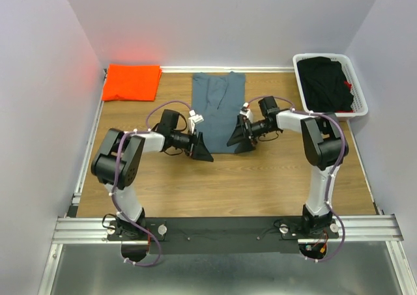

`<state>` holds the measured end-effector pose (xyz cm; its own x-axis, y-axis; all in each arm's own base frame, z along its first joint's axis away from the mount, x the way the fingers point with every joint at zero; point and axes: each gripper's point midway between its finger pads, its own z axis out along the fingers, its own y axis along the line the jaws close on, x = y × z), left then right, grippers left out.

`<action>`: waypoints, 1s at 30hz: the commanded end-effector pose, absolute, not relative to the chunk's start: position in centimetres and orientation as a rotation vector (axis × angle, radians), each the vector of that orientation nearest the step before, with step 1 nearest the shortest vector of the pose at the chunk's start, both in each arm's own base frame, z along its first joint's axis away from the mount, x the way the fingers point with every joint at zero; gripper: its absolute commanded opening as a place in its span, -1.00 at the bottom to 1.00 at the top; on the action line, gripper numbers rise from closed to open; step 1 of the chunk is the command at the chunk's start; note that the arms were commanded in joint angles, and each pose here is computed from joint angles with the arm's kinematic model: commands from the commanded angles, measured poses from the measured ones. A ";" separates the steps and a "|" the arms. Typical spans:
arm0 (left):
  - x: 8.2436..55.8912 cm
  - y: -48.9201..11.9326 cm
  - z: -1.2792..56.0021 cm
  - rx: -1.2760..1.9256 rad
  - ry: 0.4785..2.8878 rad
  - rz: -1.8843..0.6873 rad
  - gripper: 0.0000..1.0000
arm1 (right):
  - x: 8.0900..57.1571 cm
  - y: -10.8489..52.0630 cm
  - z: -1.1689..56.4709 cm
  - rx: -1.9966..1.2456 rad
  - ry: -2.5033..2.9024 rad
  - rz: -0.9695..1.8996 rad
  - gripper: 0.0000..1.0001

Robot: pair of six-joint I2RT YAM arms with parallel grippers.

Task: Fold and stack the t-shirts
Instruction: Fold the folded rectangular tshirt in 1/3 of the way

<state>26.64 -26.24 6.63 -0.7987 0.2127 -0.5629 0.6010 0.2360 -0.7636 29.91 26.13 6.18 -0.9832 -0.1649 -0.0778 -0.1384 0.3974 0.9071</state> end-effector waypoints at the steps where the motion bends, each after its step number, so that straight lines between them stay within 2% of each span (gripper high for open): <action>1: 23.7 -25.1 9.0 0.834 2.119 -1.519 0.97 | 29.8 25.8 11.1 0.448 -2.673 -1.762 1.00; 4: 23.9 -24.9 9.5 0.824 2.109 -1.510 0.97 | 29.6 25.6 12.0 0.476 -2.701 -1.766 1.00; 8: 25.8 -24.4 8.4 0.780 2.140 -1.507 0.97 | 29.4 25.4 9.7 0.441 -2.694 -1.713 1.00; 14: 28.2 -21.0 2.8 0.610 2.300 -1.502 0.97 | 30.4 24.8 5.1 0.472 -2.762 -1.583 1.00; 20: 27.3 -19.9 1.5 0.572 2.325 -1.534 0.97 | 29.0 23.9 2.9 0.472 -2.772 -1.506 1.00; 24: 26.7 -20.2 4.7 0.658 2.225 -1.570 0.97 | 30.5 24.1 6.4 0.575 -2.833 -1.560 1.00; 26: 27.7 -20.4 7.3 0.708 2.148 -1.540 0.97 | 33.3 24.9 10.7 0.645 -2.863 -1.679 1.00; 29: 30.9 -20.9 10.8 0.723 2.073 -1.483 0.97 | 37.4 25.6 14.9 0.722 -2.920 -1.781 1.00; 30: 33.3 -21.3 12.7 0.755 1.998 -1.429 0.97 | 38.5 25.7 14.3 0.707 -2.924 -1.776 1.00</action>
<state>28.63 -20.88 7.84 -0.8038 0.1511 -0.5754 0.5941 0.2547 -0.7630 33.65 25.41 9.63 -0.9226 -0.1993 -0.3303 -0.3854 0.4388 0.8118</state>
